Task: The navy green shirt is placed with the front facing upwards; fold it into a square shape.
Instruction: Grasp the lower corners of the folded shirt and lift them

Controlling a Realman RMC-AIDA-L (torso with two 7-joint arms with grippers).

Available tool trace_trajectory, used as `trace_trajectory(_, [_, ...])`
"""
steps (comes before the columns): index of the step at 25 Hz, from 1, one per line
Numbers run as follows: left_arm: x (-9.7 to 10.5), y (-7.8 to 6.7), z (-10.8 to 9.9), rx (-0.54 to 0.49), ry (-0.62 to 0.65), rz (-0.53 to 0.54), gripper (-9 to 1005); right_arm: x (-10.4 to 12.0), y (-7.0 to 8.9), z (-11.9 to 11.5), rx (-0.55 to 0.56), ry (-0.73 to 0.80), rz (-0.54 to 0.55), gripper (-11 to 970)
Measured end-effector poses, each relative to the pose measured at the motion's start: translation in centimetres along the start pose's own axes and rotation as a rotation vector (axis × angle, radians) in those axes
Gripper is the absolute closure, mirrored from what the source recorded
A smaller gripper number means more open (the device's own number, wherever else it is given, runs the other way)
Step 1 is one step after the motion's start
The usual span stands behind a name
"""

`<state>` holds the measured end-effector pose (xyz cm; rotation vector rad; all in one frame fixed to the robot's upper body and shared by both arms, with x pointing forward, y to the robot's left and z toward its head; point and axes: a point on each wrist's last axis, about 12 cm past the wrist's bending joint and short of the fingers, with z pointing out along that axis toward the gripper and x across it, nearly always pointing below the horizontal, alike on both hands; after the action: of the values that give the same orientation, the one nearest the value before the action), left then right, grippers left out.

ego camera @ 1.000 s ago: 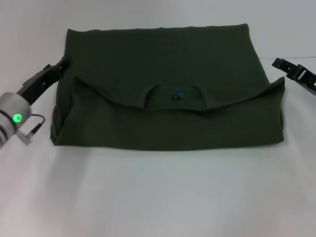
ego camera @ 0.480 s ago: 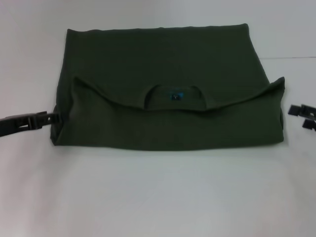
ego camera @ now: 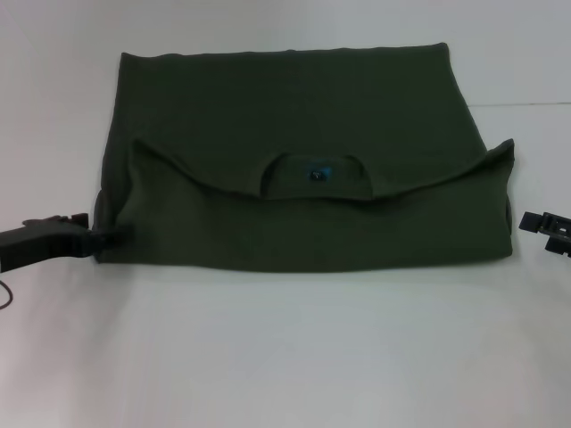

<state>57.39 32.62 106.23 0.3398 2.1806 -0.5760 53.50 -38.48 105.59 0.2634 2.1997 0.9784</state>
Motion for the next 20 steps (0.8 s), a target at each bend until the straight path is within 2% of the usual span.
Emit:
trace_trajectory(12, [0.1, -1.6, 2.8, -0.003, 0.031, 0.033, 122, 0.2, 0.3, 0.5, -0.004, 0.007, -0.009, 18])
trace_trajectory(17, [0.3, -1.9, 2.8, 0.017, 0.032, 0.022, 122, 0.1, 0.4, 0.7, -0.006, 0.009, -0.013, 18])
trace_trajectory(20, [0.4, -1.9, 2.7, 0.023, 0.039, 0.023, 158, 0.2, 0.3, 0.7, -0.005, 0.009, -0.012, 19])
